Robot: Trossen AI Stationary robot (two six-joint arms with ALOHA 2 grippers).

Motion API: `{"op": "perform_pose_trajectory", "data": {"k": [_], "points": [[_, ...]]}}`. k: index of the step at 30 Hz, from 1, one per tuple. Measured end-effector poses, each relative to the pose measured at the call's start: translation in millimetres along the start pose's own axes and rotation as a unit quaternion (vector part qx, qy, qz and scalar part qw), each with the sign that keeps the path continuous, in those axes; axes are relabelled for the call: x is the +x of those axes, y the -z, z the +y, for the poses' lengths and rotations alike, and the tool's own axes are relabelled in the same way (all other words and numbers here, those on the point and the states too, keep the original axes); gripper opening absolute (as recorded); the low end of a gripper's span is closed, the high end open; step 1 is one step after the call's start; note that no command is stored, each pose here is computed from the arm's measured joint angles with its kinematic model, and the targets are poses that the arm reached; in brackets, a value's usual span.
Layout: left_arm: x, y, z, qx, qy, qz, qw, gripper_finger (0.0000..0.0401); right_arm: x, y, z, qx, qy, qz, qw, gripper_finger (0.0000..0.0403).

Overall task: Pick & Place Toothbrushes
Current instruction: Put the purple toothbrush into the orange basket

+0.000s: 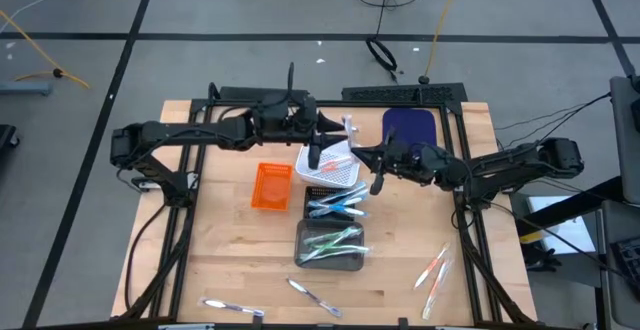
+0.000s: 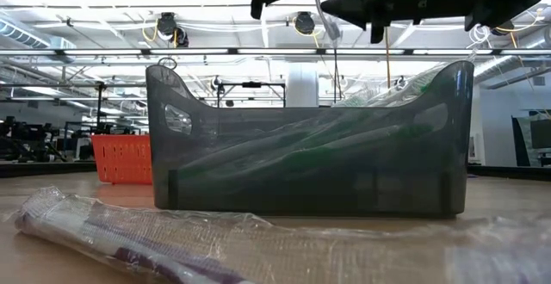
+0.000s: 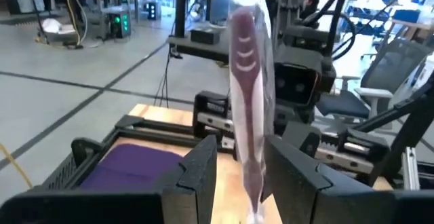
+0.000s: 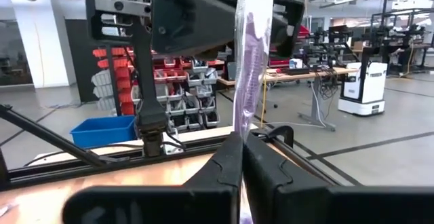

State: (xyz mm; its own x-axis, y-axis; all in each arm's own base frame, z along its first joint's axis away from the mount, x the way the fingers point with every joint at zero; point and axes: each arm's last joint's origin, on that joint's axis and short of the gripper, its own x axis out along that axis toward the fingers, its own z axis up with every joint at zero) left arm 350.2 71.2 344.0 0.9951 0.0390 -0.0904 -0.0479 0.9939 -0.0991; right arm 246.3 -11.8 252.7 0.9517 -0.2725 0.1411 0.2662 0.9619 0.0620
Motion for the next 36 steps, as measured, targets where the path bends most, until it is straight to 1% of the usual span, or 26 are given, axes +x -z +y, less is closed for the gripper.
{"op": "perform_pose_trajectory", "data": {"k": [9, 16, 20, 22, 23, 26, 27, 36], "points": [[3.6, 1.7, -4.9, 0.007, 0.011, -0.004, 1.000, 0.0122, 0.7, 1.5, -1.0, 0.001, 0.003, 0.004, 1.000, 0.0000], [7.7, -3.5, -6.8, 0.012, 0.018, -0.050, 0.999, 0.0122, 0.7, 1.9, -1.0, 0.005, 0.003, 0.006, 1.000, 0.0000], [15.9, 1.7, -8.0, 0.013, 0.023, -0.059, 0.998, 0.0121, 0.7, 3.1, -1.1, 0.004, 0.003, 0.013, 1.000, 0.0000], [18.1, 4.6, -7.3, 0.010, 0.023, -0.054, 0.998, 0.0111, 0.7, 3.9, -1.1, 0.003, 0.003, 0.017, 1.000, 0.0000], [18.2, 5.0, -7.1, 0.010, 0.022, -0.053, 0.998, 0.0099, 0.7, 4.1, -1.1, 0.003, 0.003, 0.017, 1.000, 0.0000], [18.2, 5.2, -6.9, 0.013, 0.022, -0.051, 0.998, 0.0040, 0.7, 4.1, -1.1, 0.003, 0.003, 0.018, 1.000, 0.0000], [18.2, 5.4, -7.1, 0.016, 0.023, -0.050, 0.998, 0.0032, 0.6, 4.5, -1.1, 0.002, 0.003, 0.020, 1.000, 0.0000], [17.3, 6.1, -6.0, 0.007, 0.021, -0.042, 0.999, 0.0033, 0.6, 4.9, -1.1, -0.005, 0.003, 0.021, 1.000, 0.0000]]}}
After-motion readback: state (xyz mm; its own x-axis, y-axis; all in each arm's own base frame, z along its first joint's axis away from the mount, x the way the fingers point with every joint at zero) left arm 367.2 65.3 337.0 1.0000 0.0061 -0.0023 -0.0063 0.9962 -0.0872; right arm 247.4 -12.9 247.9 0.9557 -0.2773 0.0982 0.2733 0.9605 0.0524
